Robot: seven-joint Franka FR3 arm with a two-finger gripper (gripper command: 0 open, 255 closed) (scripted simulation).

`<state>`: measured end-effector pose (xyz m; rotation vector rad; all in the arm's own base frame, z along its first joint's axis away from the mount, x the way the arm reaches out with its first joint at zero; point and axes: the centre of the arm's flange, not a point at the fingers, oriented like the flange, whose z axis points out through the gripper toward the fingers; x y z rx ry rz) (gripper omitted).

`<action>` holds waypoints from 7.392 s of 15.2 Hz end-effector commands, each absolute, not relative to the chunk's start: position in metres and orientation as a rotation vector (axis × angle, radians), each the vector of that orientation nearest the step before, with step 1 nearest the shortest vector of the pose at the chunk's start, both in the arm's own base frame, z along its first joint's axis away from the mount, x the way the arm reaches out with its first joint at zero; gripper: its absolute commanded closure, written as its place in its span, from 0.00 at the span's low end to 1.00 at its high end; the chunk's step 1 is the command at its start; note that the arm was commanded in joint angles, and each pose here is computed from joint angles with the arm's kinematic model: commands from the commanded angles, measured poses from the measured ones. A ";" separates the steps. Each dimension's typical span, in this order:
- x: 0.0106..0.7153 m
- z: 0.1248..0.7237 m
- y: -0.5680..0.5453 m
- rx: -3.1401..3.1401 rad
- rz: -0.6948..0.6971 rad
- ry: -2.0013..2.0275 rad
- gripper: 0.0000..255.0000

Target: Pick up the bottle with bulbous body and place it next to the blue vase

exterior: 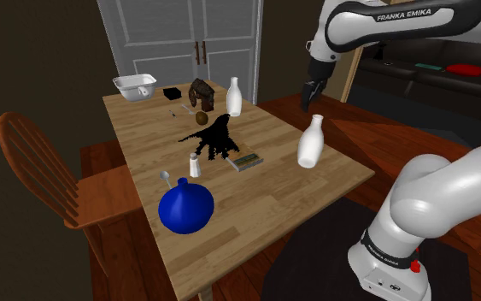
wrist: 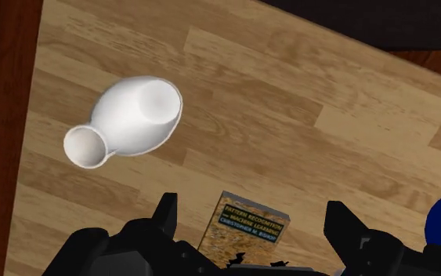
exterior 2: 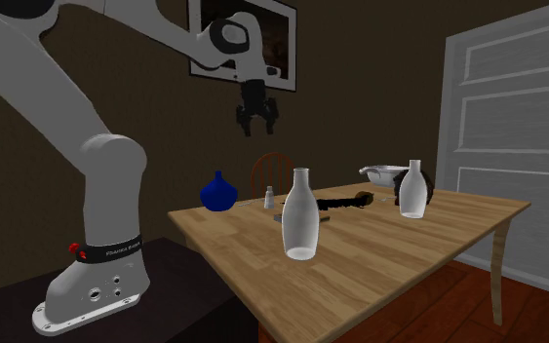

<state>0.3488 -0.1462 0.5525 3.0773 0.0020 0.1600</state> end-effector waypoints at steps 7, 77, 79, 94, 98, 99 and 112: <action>0.357 0.501 -0.245 3.118 0.097 -0.045 0.00; 0.362 0.627 -0.311 3.145 0.052 -0.079 1.00; 0.362 0.637 -0.311 3.145 0.052 -0.079 1.00; 0.362 0.716 -0.311 3.145 0.052 -0.079 1.00; 0.362 0.737 -0.311 3.145 0.052 -0.079 1.00; 0.362 0.743 -0.311 3.145 0.052 -0.079 1.00; 0.370 0.745 -0.153 3.145 0.052 -0.079 1.00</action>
